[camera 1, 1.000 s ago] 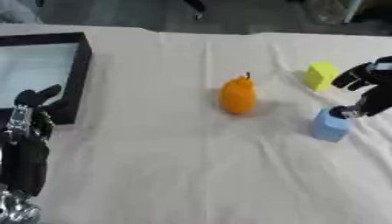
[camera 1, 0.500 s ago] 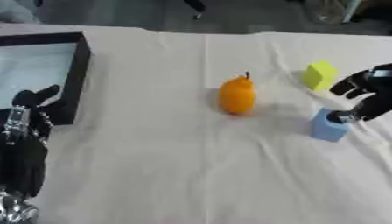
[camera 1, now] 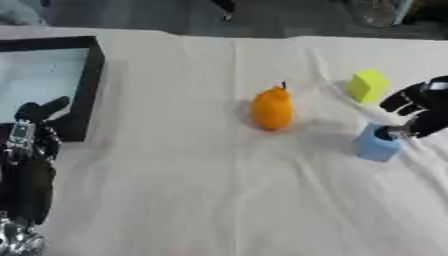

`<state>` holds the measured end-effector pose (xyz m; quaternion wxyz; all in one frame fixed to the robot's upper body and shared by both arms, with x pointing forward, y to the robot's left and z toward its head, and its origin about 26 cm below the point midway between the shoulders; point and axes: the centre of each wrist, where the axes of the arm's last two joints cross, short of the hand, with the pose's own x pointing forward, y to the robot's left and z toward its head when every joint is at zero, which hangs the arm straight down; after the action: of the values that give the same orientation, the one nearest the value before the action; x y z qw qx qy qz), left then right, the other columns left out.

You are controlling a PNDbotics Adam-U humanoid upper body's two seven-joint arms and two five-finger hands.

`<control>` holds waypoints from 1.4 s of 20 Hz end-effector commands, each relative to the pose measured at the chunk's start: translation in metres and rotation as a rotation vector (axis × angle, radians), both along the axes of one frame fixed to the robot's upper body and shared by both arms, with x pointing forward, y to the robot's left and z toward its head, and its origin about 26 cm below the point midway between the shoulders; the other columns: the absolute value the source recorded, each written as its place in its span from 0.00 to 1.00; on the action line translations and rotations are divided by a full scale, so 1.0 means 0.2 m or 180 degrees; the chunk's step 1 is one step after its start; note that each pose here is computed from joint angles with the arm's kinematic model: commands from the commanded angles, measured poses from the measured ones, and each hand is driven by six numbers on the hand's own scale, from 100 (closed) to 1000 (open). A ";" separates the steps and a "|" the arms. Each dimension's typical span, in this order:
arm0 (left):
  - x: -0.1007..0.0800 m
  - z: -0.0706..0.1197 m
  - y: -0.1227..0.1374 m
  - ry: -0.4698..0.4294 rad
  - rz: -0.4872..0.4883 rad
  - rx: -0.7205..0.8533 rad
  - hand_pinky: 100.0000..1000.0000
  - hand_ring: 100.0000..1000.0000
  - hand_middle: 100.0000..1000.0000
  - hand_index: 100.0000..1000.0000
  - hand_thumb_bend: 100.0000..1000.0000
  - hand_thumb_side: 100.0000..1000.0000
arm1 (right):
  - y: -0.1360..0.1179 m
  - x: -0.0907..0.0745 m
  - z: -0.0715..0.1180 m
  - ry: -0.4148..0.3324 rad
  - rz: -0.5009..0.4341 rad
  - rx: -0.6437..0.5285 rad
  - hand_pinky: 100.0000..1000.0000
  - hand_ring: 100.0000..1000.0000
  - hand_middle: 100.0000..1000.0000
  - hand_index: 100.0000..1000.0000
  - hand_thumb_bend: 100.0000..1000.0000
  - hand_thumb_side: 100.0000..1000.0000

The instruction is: Pick up the objects with one hand, pass them to the other hand, and then place them into the box on the other side of the table.

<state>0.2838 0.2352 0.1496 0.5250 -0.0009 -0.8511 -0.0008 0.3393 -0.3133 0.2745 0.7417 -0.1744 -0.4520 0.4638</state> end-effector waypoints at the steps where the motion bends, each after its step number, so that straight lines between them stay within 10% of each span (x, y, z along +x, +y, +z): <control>1: 0.00 0.05 0.00 -0.0123 -0.0035 0.0019 1.00 0.81 0.82 0.76 0.05 0.83 | -0.02 -0.03 0.06 0.0463 -0.0168 0.0032 0.93 1.00 0.91 0.88 0.28 0.15; 28: -0.01 0.04 0.01 -0.0092 0.0008 0.0003 1.00 0.81 0.81 0.76 0.06 0.84 | -0.06 -0.02 0.06 0.0425 -0.0284 0.0126 0.94 1.00 0.92 0.90 0.25 0.24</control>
<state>0.2837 0.2352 0.1494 0.5247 -0.0014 -0.8513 -0.0005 0.3371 -0.3167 0.2718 0.7593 -0.1587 -0.4493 0.4431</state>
